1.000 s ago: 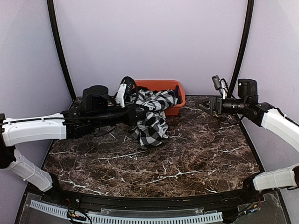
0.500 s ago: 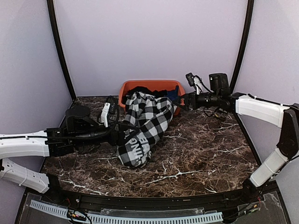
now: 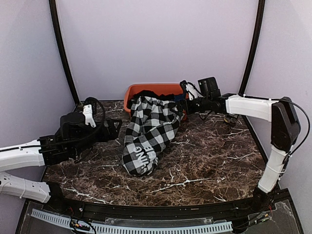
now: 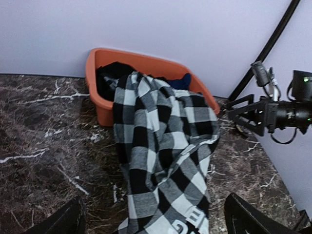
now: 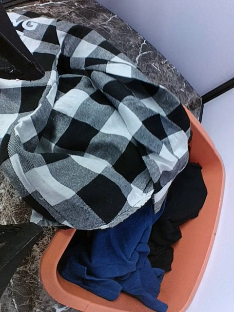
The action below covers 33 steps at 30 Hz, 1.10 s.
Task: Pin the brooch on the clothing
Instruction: Place the crumpled clothing at the center of the board, then pick up the crumped clothing from the center of the board.
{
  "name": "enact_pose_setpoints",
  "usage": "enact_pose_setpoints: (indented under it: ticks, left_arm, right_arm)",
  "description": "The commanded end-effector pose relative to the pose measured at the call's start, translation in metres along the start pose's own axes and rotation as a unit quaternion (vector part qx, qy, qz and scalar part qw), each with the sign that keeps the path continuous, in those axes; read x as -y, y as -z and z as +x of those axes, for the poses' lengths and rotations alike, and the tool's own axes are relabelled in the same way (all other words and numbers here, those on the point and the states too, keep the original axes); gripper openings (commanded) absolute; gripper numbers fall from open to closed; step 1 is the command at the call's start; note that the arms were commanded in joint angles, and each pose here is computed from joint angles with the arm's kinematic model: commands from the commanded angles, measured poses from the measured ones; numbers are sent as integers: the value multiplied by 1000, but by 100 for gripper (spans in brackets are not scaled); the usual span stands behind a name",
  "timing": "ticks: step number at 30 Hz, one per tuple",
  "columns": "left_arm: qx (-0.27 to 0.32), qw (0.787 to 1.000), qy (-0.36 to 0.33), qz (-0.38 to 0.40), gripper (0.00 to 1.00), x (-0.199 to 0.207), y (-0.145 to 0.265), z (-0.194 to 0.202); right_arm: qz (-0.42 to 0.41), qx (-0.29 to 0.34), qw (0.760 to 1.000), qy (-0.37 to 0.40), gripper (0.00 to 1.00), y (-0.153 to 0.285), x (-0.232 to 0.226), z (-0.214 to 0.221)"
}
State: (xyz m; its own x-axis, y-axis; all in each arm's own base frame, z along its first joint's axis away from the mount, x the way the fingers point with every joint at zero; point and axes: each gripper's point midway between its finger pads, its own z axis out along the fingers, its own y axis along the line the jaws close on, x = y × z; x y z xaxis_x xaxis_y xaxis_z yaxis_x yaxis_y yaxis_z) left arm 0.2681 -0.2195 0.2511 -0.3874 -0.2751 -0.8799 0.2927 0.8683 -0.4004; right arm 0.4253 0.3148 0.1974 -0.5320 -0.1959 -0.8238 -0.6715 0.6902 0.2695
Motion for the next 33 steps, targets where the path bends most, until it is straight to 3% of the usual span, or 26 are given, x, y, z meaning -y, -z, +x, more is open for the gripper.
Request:
enact_pose_setpoints:
  ticks: [1, 6, 10, 13, 17, 21, 27, 29, 33]
  left_arm:
    - [-55, 995, -4, -89, 99, -46, -30, 44]
    - [-102, 990, 0, -100, 99, -51, -68, 71]
    - [-140, 985, 14, -96, 99, -50, -97, 92]
    - [-130, 989, 37, -66, 99, -42, -108, 93]
    - [-115, 992, 43, -27, 96, -29, -112, 87]
    - [-137, 990, 38, -8, 78, -18, -122, 95]
    - [-165, 985, 46, 5, 26, -15, -130, 114]
    - [-163, 986, 46, 0, 4, -17, -130, 112]
    - [-130, 991, 40, -1, 1, -14, -124, 89]
  right_arm:
    - [79, -15, 996, -49, 99, -10, 23, 5]
    - [161, -30, 985, -49, 99, -18, 37, 13]
    - [173, -50, 982, -49, 98, -33, 37, 19]
    - [176, -60, 981, -55, 93, -41, 38, 22]
    - [190, -70, 977, -64, 78, -43, 43, 28]
    - [189, -70, 977, -72, 44, -41, 41, 30]
    - [199, -59, 976, -60, 7, -29, 41, 22]
    - [203, -52, 976, -57, 0, -21, 40, 17]
    - [213, -25, 975, -50, 0, 7, 34, 0]
